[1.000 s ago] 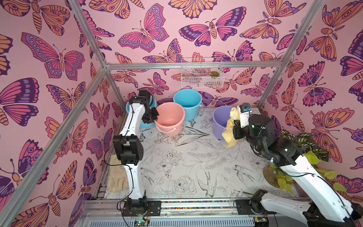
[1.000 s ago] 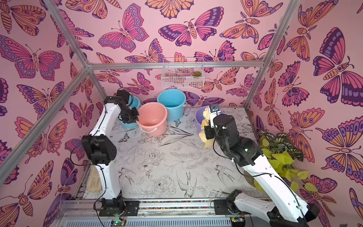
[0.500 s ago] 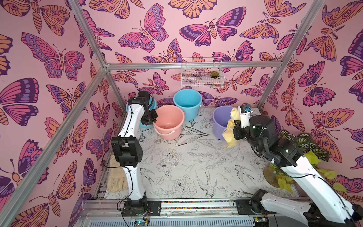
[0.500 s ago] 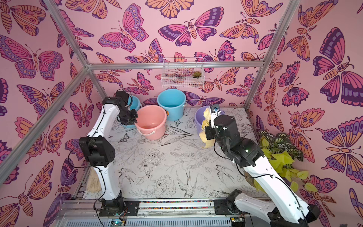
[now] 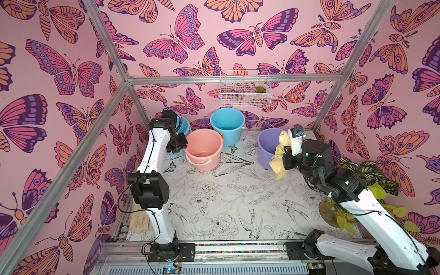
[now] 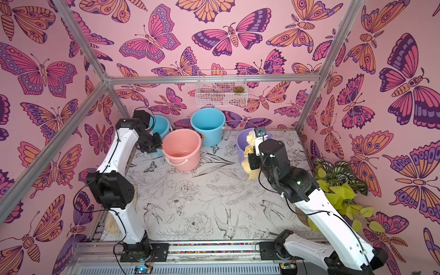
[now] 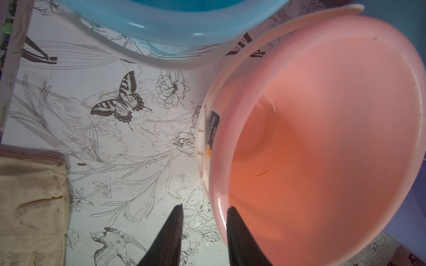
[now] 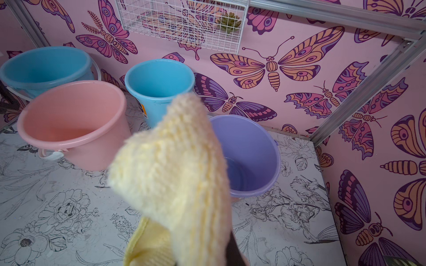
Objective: Wipe the inside of the bucket with a cloth
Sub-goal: Place the bucket at the center of the board, then pick up the bucket from the corner of the board.
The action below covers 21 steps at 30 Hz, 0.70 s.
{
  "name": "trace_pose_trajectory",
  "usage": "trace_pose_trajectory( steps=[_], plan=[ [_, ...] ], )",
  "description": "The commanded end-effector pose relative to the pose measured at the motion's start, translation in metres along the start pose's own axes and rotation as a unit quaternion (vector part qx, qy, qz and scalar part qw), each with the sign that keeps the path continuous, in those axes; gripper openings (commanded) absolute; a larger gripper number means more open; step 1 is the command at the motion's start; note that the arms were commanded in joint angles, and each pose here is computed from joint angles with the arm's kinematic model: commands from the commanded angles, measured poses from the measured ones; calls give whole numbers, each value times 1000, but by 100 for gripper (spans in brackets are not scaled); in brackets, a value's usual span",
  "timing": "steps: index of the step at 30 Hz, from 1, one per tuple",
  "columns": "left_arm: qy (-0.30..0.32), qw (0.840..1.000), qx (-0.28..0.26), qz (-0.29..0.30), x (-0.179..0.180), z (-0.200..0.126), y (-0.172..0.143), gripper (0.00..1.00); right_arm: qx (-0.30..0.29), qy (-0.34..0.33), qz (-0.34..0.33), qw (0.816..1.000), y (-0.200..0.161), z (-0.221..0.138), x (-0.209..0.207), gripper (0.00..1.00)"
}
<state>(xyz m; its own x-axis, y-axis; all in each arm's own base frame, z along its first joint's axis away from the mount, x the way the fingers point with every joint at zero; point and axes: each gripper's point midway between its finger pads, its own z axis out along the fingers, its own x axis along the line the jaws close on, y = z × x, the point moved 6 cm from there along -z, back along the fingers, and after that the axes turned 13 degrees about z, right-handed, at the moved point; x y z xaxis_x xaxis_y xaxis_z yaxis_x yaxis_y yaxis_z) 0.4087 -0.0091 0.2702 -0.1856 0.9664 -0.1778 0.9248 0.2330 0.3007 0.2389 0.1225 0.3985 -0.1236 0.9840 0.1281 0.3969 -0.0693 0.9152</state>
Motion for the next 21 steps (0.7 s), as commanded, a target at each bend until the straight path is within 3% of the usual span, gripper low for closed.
trace_pose_trajectory(
  steps=[1,10,21],
  plan=[
    [16,1000,-8,-13,21,-17,-5,37,-9,1,10,1000,4,0,0,0],
    [4,995,-65,-74,59,-25,37,49,-6,3,8,1000,4,2,1,0],
    [6,989,-75,-127,102,4,79,58,-6,-2,8,1000,4,-1,-1,0]
  ],
)
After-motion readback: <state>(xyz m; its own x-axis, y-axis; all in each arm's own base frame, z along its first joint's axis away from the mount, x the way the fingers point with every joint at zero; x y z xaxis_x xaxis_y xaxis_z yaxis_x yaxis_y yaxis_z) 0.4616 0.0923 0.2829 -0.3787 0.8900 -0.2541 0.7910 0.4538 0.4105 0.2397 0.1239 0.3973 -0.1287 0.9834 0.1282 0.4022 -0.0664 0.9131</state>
